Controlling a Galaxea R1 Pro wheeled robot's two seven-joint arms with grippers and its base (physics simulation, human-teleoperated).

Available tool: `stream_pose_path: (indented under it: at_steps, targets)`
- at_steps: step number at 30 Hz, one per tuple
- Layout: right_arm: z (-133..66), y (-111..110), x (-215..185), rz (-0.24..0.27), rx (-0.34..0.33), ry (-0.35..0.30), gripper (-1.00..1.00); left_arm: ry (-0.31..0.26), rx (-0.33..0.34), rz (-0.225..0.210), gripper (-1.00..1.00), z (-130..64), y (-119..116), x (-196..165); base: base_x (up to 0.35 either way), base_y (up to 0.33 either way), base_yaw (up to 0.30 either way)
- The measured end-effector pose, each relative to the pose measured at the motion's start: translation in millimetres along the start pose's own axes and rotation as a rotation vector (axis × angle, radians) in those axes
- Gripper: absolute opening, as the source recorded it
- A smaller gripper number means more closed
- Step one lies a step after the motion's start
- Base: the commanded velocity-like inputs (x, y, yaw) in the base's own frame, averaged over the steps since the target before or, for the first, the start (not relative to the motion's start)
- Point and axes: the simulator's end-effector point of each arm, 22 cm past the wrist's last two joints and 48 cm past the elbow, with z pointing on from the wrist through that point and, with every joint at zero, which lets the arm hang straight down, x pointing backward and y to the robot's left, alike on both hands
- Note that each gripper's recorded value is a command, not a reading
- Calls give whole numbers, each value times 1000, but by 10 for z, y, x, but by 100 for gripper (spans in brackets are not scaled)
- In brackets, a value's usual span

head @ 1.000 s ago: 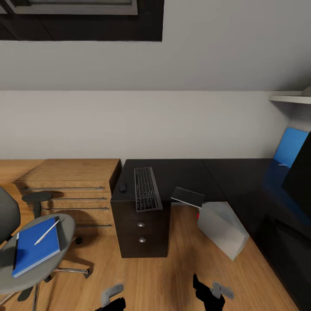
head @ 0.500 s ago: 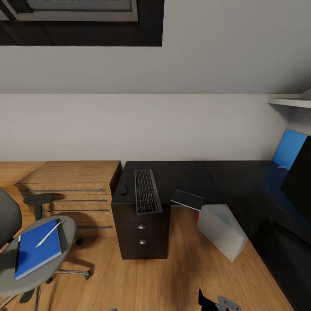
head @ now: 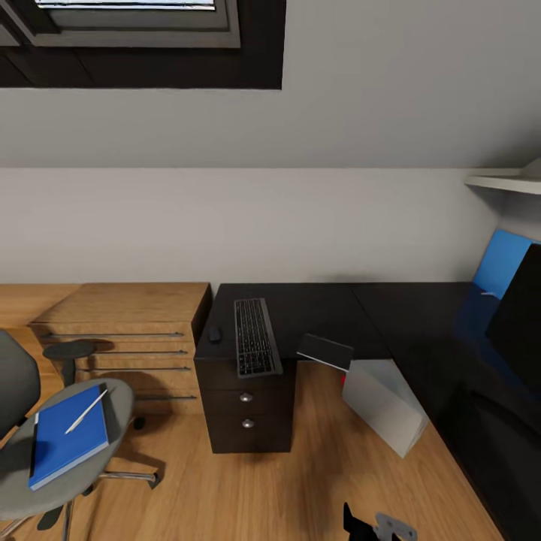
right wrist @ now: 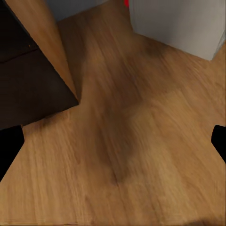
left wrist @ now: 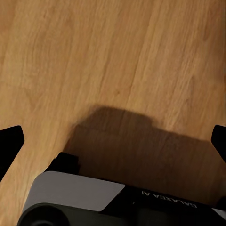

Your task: In the bedroom, organize the workspace by keeping the computer under the desk, ensuring the monitor is on the desk, placing the keyboard on the desk next to the monitor, placing the mouse on the desk next to the keyboard, moving the folder from the swivel chair onto the desk next to the mouse, stacking the notebook on top of the folder with the pen on top of the notebook, and positioning the swivel chair next to the desk.

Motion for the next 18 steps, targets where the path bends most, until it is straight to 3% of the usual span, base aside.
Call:
stream_pose_path:
  at_steps: [3,4,7,10,18]
  targets:
    - [-32,92,-24,-55,-39,2,100,0,0,-2,100,-42,-1,-11,0,0,0]
    - [-57,245,3,-174,-117,10,100,-22,0,-8,100,-56,1,-62,0,0,0]
    - [-99,316,2,-235,-151,15,100,-73,2,-17,100,-104,-5,-187,0,0,0]
    - [-130,322,-26,-267,-151,13,100,-123,0,-28,100,-156,0,-307,0,0,0]
    - [-211,371,-101,-269,-141,10,100,-146,-2,-36,100,-273,-8,-387,0,0,0]
